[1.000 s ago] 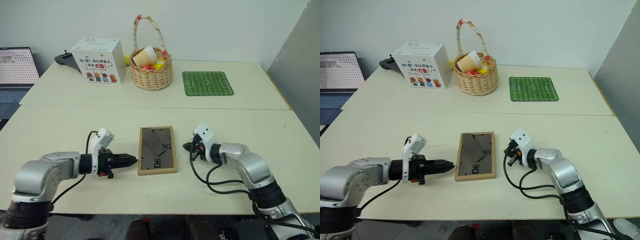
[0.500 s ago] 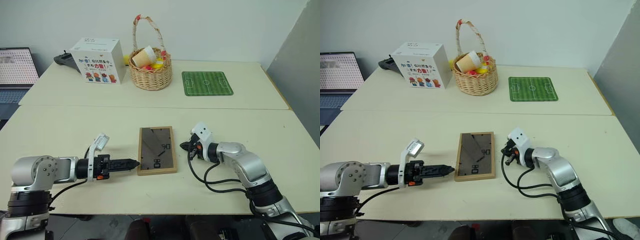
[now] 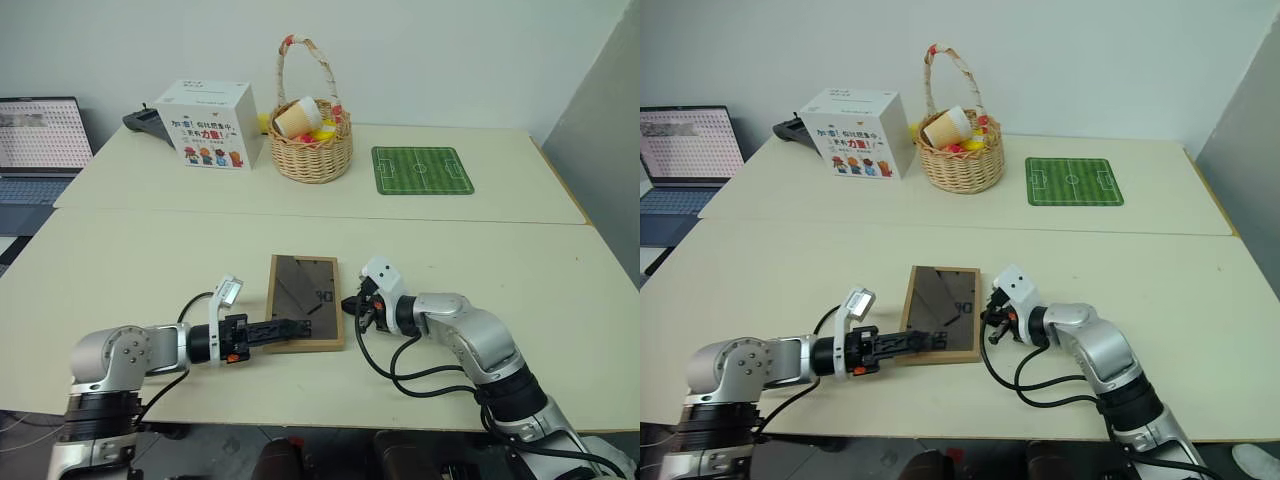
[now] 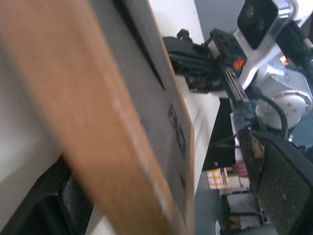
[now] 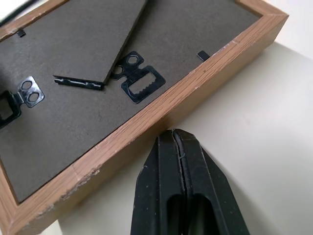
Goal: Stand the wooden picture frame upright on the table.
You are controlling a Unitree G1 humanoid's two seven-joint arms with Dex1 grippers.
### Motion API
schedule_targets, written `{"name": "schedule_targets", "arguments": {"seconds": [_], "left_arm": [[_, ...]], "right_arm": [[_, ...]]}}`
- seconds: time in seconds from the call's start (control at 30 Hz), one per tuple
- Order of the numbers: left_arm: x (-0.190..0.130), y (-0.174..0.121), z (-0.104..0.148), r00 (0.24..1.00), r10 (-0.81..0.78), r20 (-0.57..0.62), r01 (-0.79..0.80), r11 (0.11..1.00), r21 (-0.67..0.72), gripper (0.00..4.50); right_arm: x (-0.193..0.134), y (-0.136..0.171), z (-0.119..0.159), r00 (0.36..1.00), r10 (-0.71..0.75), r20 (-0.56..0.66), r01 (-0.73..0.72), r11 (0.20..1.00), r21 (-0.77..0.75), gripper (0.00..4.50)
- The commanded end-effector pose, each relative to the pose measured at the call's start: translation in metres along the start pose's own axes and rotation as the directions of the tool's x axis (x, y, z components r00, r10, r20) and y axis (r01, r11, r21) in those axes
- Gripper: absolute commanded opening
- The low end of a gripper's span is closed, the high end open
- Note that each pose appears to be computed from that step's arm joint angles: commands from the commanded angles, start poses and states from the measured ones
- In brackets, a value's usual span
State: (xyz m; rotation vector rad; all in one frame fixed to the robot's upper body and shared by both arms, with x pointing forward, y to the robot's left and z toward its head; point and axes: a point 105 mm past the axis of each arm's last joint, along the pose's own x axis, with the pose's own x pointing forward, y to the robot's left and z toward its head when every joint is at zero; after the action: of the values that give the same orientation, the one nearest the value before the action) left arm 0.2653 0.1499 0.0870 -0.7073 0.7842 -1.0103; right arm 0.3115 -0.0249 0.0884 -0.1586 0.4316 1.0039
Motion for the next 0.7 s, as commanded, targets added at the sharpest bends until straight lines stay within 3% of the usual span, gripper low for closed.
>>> {"name": "schedule_targets", "arguments": {"seconds": [0.03,0.13,0.43,0.57,0.7], "left_arm": [[0.009,0.005,-0.005,0.999,0.034,-0.016,-0.034,0.999,-0.005,4.46],[0.008,0.006,-0.003,0.999,0.033,0.005,-0.033,0.999,0.002,4.18],[-0.004,-0.004,0.012,0.997,0.03,0.07,-0.031,0.999,0.019,2.31],[-0.006,-0.016,0.024,0.995,0.001,0.103,-0.006,0.999,0.054,1.55],[0.0,-0.031,0.04,0.992,-0.03,0.12,0.014,0.991,0.135,1.18]], "right_arm": [[-0.005,-0.001,0.014,0.999,-0.003,0.039,0.004,0.999,-0.039,0.0],[-0.008,-0.007,0.011,0.999,-0.027,0.03,0.028,0.999,-0.04,0.0],[-0.04,-0.045,0.008,0.987,-0.157,0.034,0.158,0.986,-0.05,0.0],[-0.057,-0.052,0.042,0.976,-0.149,0.158,0.161,0.985,-0.066,0.0],[-0.067,-0.029,0.087,0.954,0.023,0.3,-0.015,1.0,-0.027,0.0]]}}
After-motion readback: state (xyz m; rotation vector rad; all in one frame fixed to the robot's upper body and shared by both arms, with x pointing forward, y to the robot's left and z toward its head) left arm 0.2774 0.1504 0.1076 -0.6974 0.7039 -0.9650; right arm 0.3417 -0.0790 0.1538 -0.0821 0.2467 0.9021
